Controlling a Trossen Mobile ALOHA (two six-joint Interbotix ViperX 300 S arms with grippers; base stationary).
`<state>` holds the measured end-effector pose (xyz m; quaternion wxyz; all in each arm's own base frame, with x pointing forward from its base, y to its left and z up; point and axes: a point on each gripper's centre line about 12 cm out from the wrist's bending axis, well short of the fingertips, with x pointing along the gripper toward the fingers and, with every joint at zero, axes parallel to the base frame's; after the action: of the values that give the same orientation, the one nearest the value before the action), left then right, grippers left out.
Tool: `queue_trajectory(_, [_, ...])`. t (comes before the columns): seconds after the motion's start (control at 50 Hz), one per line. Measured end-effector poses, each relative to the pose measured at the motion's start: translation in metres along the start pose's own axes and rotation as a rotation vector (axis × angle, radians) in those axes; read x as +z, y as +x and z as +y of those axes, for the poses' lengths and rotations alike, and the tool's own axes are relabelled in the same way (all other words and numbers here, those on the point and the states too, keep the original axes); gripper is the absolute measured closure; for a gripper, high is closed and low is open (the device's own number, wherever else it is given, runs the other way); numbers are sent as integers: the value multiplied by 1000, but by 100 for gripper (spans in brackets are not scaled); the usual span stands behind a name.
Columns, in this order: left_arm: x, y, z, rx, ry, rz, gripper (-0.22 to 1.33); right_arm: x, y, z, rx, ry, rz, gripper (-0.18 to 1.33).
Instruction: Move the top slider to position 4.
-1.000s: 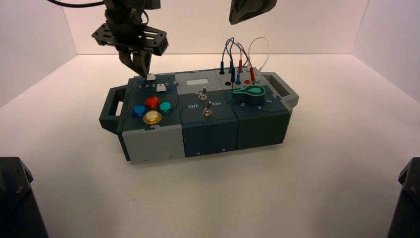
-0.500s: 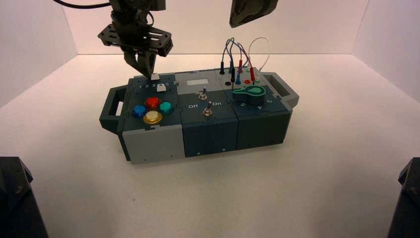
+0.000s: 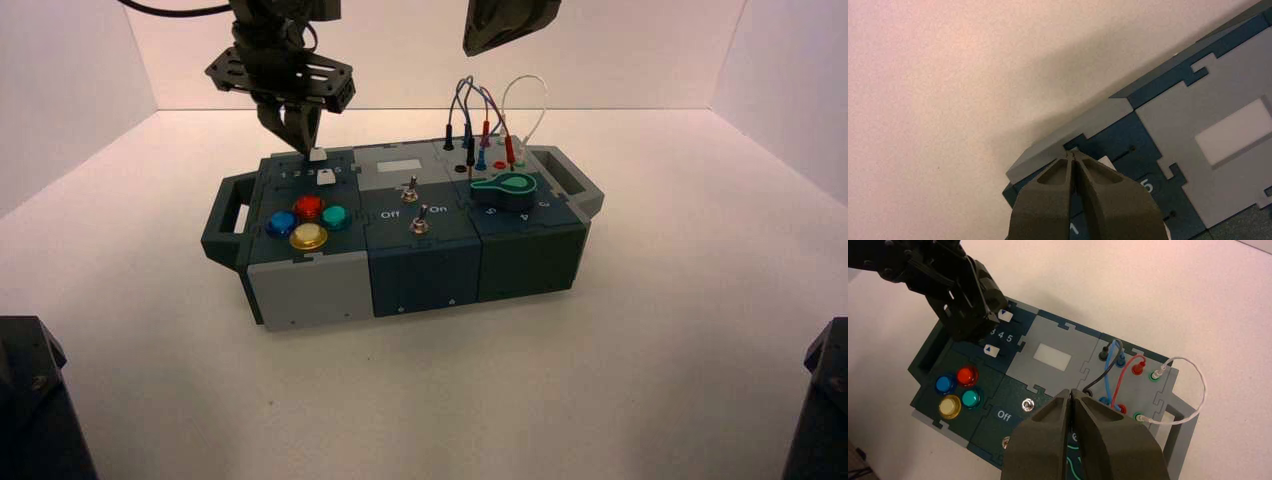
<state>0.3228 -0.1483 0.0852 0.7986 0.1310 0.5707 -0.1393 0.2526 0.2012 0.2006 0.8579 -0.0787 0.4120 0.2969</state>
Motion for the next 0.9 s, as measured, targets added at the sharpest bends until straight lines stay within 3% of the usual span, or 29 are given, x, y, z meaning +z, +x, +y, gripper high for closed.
queue_trajectory(0.58, [4,4,-6,-3,14,10,127,0,0,1,2,-1,2,129])
queue_trajectory(0.9, [-11,-10,10,16,-11,12,127,-1,0,0,1,-2,6,129])
